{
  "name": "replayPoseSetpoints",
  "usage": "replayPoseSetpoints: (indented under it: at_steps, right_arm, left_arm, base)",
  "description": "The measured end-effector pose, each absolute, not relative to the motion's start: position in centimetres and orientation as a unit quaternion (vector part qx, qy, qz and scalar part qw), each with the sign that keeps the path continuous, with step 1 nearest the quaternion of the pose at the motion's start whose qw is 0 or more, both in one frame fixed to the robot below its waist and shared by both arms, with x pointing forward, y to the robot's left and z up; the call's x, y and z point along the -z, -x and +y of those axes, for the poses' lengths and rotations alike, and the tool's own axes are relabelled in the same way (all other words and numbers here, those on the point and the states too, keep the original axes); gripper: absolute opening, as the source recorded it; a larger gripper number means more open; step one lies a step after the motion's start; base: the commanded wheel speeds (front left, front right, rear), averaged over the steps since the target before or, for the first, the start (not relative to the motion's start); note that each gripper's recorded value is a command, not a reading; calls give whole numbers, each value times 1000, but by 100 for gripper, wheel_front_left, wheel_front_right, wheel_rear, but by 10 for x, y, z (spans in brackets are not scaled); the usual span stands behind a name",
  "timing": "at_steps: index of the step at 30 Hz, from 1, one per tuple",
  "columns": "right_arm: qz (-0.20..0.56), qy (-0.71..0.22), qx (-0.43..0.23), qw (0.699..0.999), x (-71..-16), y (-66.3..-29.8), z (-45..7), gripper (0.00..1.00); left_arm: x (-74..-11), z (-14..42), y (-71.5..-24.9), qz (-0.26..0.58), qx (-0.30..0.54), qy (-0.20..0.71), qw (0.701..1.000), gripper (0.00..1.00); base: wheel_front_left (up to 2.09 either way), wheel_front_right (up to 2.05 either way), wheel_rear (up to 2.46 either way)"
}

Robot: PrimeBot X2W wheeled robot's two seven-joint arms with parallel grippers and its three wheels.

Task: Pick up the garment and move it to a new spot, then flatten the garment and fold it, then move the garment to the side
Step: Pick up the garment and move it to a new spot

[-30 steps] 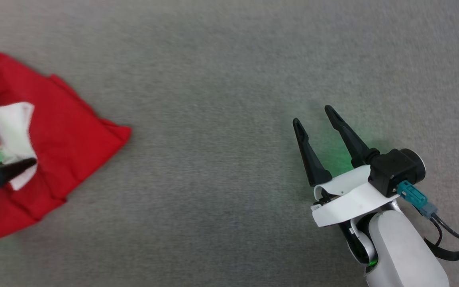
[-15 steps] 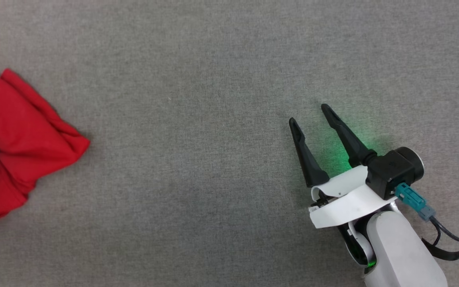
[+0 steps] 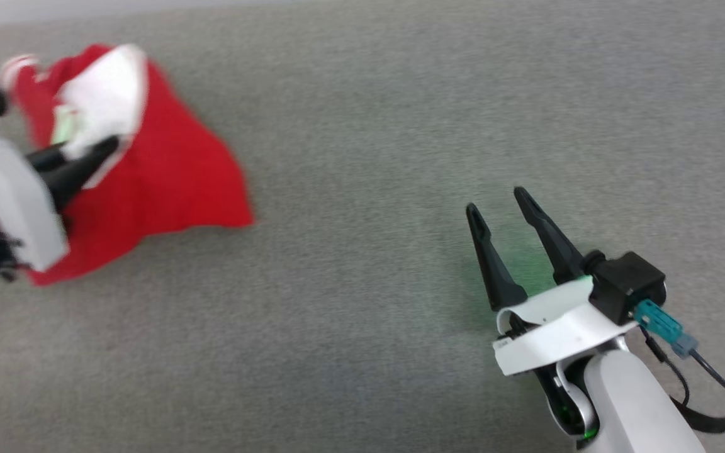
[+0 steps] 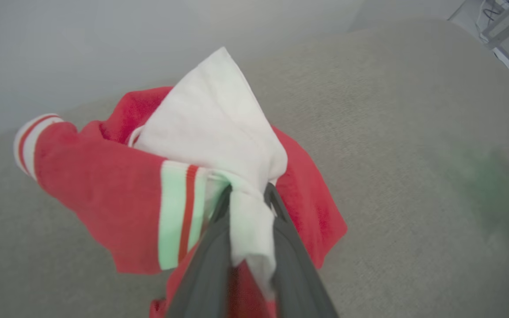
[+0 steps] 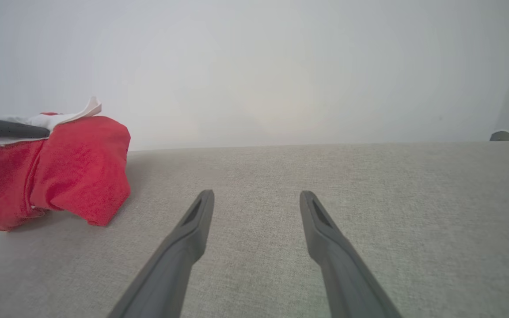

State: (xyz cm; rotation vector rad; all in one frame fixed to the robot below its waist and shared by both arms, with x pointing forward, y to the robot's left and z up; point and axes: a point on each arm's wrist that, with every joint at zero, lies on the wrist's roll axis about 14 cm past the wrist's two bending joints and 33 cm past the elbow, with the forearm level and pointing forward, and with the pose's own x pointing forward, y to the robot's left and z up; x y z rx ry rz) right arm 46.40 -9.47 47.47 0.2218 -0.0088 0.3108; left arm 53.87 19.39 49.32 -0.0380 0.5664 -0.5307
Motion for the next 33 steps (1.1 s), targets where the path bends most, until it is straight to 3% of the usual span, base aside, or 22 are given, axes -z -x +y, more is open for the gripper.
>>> replayPoseSetpoints:
  at_steps: [6,15,21,33]
  right_arm:
    - [-13,-124,-116,985,-483,-449,-121,100]
    - [-17,-141,-36,989,-485,-419,-171,100]
    - [-16,-150,13,989,-485,-399,-198,100]
    - [2,-147,62,987,-479,-374,-219,100]
  left_arm:
    - [-529,104,-525,219,401,-24,889,0]
    - [-521,-10,-481,203,575,-45,791,0]
    - [-473,-45,-468,248,612,-37,750,0]
    - [-376,-61,-472,352,609,-66,708,0]
  base:
    - [0,0,0]
    - [0,0,0]
    - [0,0,0]
    - [0,0,0]
